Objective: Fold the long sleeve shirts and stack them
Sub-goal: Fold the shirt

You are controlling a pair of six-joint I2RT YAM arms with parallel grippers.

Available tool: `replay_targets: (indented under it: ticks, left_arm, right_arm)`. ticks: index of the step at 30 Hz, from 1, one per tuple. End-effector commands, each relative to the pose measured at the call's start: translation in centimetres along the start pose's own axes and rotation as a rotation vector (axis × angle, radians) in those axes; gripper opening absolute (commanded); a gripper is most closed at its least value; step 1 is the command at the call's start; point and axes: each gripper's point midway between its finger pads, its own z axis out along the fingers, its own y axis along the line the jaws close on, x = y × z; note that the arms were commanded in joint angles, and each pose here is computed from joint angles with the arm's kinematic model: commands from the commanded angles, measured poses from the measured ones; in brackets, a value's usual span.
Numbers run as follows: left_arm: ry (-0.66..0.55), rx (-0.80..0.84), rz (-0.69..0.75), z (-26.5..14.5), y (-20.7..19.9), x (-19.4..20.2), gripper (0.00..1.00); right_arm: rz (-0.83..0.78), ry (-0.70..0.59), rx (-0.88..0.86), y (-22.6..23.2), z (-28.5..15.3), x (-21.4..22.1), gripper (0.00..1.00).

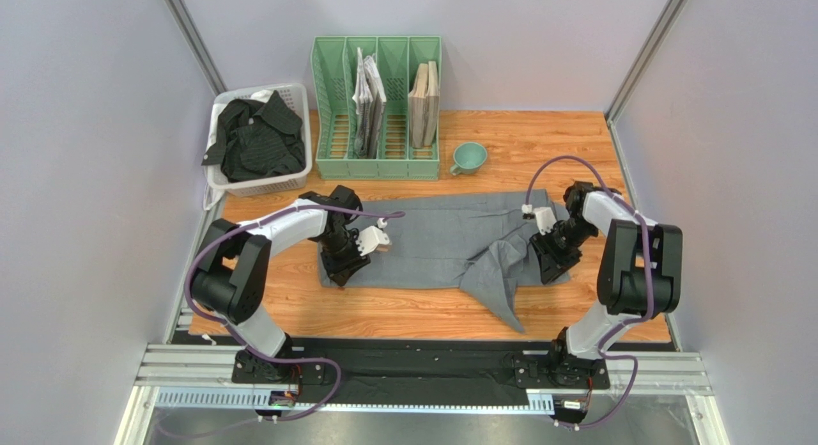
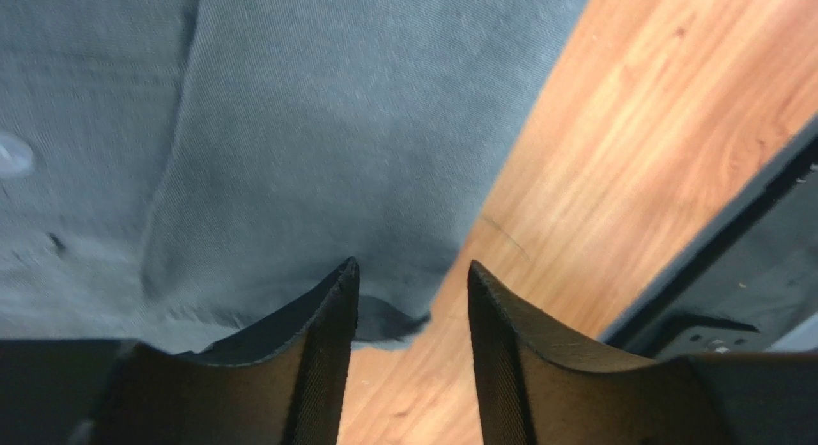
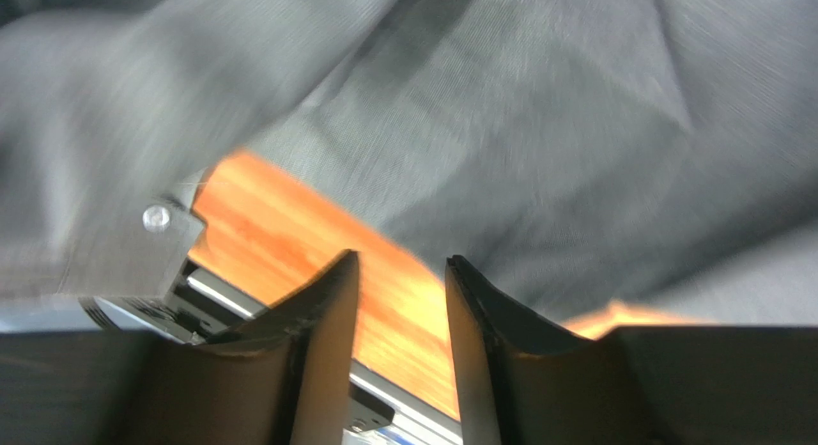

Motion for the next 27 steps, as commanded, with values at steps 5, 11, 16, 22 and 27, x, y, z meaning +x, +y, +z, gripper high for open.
replay_targets:
  ticks: [5,11,16,22,27]
  left_arm:
    - [-0.321,-0.006,0.018,-7.3,-2.5,-4.9,0.69]
    - [-0.512,0.000,0.025,-11.5,-4.3,-7.9,0.73]
    - [-0.519,0.031,0.006,-11.8,-5.0,-8.1,0.73]
    - [-0.505,0.039,-0.024,-11.5,-5.0,-7.8,0.73]
    - [-0.498,0.033,-0.024,-11.7,-5.4,-7.3,0.73]
  right_arm:
    - [-0.359,-0.343,-0.009,7.3,-11.0,-2.5,0.78]
    - [-0.996,-0.567,0.235,13.9,-12.8,-1.1,1.00]
    - [-1.409,-0.493,0.138,19.9,-9.3,1.7,1.00]
    - [-1.660,-0.274,0.121,23.5,-4.1,1.5,1.00]
    - [-1.946,-0.060,0.270,21.3,1.3,1.4,1.00]
